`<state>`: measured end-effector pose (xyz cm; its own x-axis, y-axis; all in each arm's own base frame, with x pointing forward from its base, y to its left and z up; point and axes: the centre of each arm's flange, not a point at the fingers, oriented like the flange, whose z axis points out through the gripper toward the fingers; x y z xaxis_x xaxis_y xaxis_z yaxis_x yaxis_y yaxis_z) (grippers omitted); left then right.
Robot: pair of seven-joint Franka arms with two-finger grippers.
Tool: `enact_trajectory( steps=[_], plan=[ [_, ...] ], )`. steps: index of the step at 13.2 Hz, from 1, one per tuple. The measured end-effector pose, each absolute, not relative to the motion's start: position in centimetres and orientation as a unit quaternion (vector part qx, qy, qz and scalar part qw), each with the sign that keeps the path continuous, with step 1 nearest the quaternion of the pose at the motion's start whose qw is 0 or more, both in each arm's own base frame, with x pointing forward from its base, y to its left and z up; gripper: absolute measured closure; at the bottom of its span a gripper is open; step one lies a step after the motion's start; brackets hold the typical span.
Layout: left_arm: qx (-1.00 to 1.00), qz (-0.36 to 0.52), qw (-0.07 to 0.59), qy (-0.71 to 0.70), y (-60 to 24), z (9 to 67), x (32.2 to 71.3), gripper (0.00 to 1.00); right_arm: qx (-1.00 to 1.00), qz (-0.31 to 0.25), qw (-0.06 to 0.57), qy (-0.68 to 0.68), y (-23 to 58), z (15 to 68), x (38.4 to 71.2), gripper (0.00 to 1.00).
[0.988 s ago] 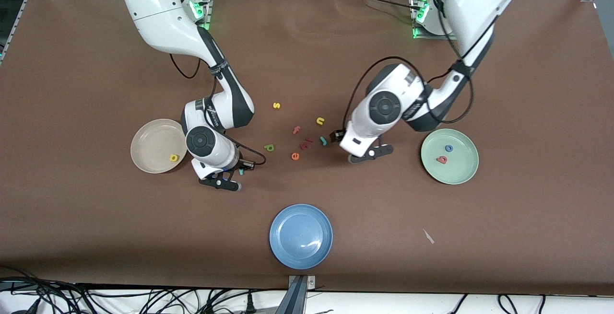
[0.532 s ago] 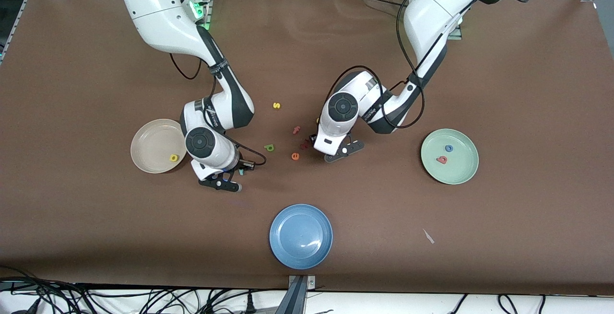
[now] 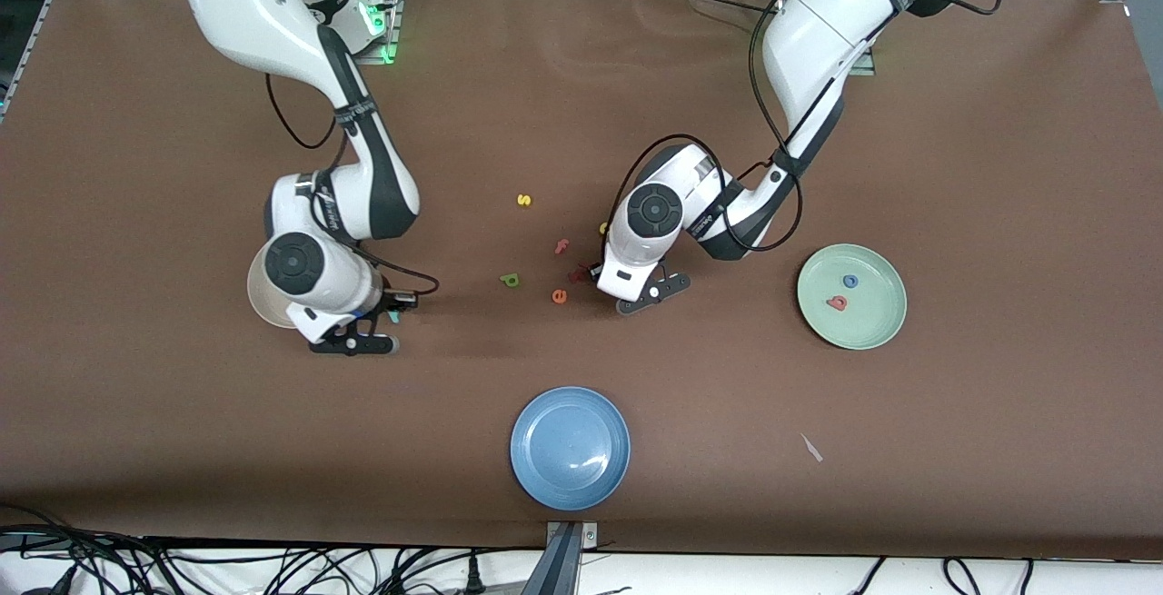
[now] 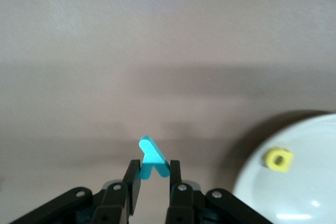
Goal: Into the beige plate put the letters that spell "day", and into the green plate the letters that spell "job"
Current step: 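Open the right gripper over the white plate while the left gripper grasps cyan, then open the left gripper over the green plate while the right gripper grasps green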
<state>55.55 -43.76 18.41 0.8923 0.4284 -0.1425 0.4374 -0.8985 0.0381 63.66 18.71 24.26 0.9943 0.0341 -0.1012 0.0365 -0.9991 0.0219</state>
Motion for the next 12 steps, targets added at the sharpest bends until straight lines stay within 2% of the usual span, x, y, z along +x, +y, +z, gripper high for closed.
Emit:
enact_trajectory(
  steps=[3, 7, 9, 10, 12],
  plan=[
    [0.974, -0.067, 0.035, 0.215, -44.6, 18.4, 54.8, 0.53, 0.996, -0.057, 0.014, 0.064, 13.1, 25.3, 61.9, 0.74],
    [0.975, -0.070, 0.032, 0.207, -45.6, 17.9, 53.9, 0.57, 0.994, -0.059, 0.020, 0.092, 6.7, 23.4, 58.9, 0.74],
    [0.975, -0.072, 0.030, 0.208, -45.4, 17.5, 53.9, 0.78, 0.993, -0.062, 0.021, 0.098, 6.2, 23.1, 58.6, 0.61],
    [0.975, -0.072, 0.030, 0.208, -45.4, 17.5, 54.0, 0.89, 0.993, -0.061, 0.021, 0.100, 6.2, 23.2, 58.6, 0.50],
    [0.975, -0.071, 0.030, 0.209, -45.3, 17.5, 54.0, 0.89, 0.992, -0.065, 0.018, 0.105, 6.4, 23.7, 58.7, 0.30]
  ],
)
